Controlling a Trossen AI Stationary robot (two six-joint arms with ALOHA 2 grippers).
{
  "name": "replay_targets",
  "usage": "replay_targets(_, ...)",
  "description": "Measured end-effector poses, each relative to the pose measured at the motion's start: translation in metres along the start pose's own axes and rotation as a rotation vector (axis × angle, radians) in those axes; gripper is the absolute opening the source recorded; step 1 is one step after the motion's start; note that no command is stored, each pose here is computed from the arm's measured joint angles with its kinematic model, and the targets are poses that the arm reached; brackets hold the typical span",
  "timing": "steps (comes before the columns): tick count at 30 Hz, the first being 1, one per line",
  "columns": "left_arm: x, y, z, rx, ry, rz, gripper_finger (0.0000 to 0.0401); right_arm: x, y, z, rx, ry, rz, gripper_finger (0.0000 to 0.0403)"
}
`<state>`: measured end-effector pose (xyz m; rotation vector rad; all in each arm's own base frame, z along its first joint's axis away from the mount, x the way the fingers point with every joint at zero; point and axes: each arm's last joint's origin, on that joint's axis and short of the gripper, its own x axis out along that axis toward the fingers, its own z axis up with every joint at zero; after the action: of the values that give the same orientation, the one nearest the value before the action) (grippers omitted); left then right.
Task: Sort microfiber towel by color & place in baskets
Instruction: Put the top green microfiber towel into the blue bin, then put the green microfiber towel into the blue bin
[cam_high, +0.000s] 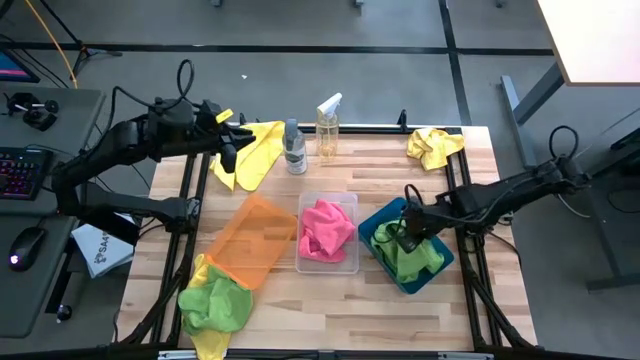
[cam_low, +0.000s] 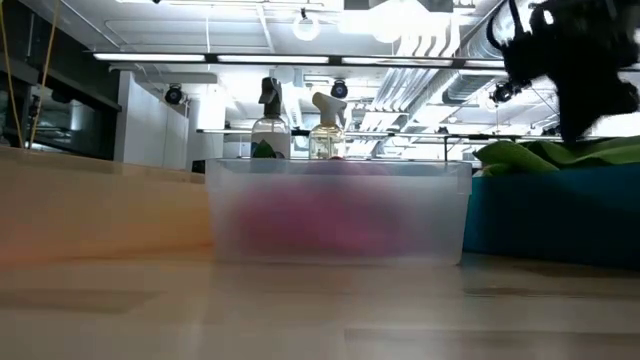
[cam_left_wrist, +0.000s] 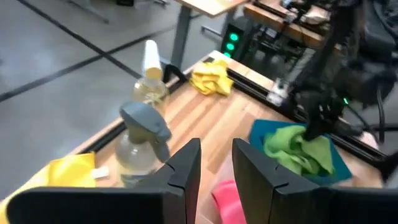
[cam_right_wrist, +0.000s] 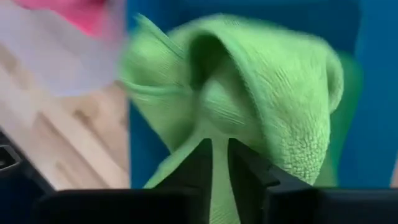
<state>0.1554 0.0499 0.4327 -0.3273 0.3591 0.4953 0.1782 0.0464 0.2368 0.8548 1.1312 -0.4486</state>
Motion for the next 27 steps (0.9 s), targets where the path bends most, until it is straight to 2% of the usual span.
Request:
replay_targets(2,-0.003,-0.001,0.0,0.002,0.004,-0.042,0.0081,-0.018,0.005,0.005,-0.037,-0.069,0.022,0.0066)
replay_targets(5,-0.006,-0.005,-0.002,0.0,0.044,-0.177,0.0081,-0.045,0.01,0.013,-0.067,-0.212,0.03,0.0078)
replay_targets(7,-0.006,-0.01,-0.007,0.005,0.124,-0.288,0.0081,-0.059,0.013,0.018,-0.074,-0.334,0.029,0.0084)
replay_targets(10,0.0,-0.02,-0.023,-0.041,0.312,-0.369,0.0091,-0.073,0.017,0.025,-0.101,-0.454,0.013,0.0098)
replay_targets(16,0.01,-0.062,-0.079,-0.081,0.706,-0.465,0.0136,-0.072,0.019,0.034,-0.092,-0.474,0.004,0.0156)
replay_targets(21,0.003,-0.101,-0.138,0.013,0.989,-0.492,0.0178,-0.065,0.022,0.037,-0.133,-0.456,-0.029,0.0214)
replay_targets(24,-0.005,-0.121,-0.172,0.061,1.115,-0.46,0.0198,-0.06,0.024,0.038,-0.158,-0.445,-0.052,0.0239)
replay_targets(27,-0.013,-0.143,-0.202,0.081,1.18,-0.461,0.0209,-0.056,0.025,0.04,-0.202,-0.437,-0.079,0.025)
